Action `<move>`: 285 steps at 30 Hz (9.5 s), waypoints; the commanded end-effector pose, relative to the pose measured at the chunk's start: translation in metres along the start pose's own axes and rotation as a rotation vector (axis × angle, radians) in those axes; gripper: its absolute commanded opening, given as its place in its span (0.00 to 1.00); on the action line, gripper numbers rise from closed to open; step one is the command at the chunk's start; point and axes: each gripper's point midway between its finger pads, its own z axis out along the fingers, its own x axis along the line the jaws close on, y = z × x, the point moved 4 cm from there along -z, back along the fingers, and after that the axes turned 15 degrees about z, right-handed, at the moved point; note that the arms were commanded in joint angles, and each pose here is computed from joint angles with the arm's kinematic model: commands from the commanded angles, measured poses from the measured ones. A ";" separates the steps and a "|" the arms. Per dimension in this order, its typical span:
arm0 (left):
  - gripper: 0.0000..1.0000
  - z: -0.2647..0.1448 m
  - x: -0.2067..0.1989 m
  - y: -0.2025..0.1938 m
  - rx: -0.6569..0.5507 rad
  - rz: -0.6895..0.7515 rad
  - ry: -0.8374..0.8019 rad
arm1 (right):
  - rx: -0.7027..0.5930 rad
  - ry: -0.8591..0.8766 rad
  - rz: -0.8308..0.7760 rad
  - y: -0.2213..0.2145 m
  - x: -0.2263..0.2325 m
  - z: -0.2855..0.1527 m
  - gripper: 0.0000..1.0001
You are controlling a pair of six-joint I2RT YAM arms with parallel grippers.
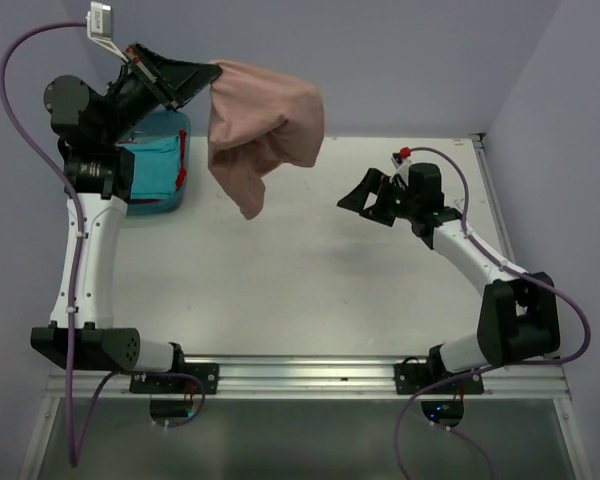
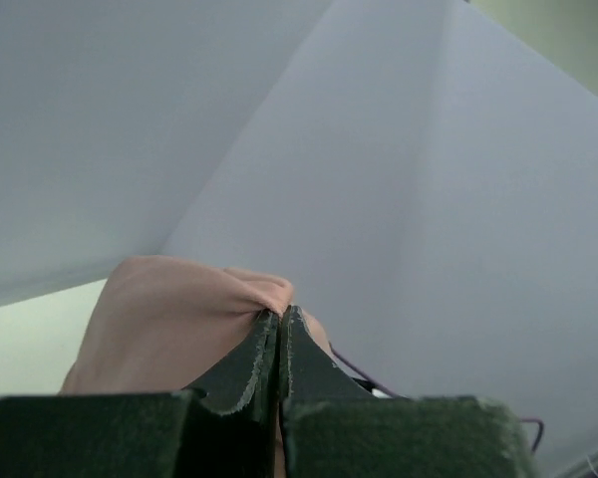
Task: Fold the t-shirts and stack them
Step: Flatten out the tshirt
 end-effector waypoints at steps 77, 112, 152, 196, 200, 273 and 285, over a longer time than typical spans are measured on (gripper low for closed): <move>0.00 0.069 0.147 -0.215 0.346 -0.338 0.145 | 0.315 0.339 -0.337 -0.109 0.084 -0.004 0.00; 0.00 0.074 0.189 -0.327 0.560 -0.437 0.169 | 0.207 -0.362 -0.606 -0.136 0.070 0.040 0.92; 0.00 0.074 0.143 -0.273 0.490 -0.490 -0.025 | -0.426 -0.625 -0.728 -0.058 0.052 0.158 0.40; 1.00 -0.048 0.112 -0.456 0.938 -0.425 0.263 | -0.657 -0.463 -0.708 0.014 0.161 -0.013 0.00; 1.00 -0.064 0.087 -0.451 0.987 -0.310 0.335 | -0.664 -0.475 -0.705 0.025 0.162 -0.011 0.00; 0.00 -0.002 0.154 -0.387 0.403 0.581 0.893 | -0.437 -0.374 -0.710 0.032 0.220 -0.098 0.00; 0.00 -0.053 0.071 -0.258 0.405 0.490 0.906 | -0.454 -0.856 -0.650 0.071 0.118 -0.075 0.00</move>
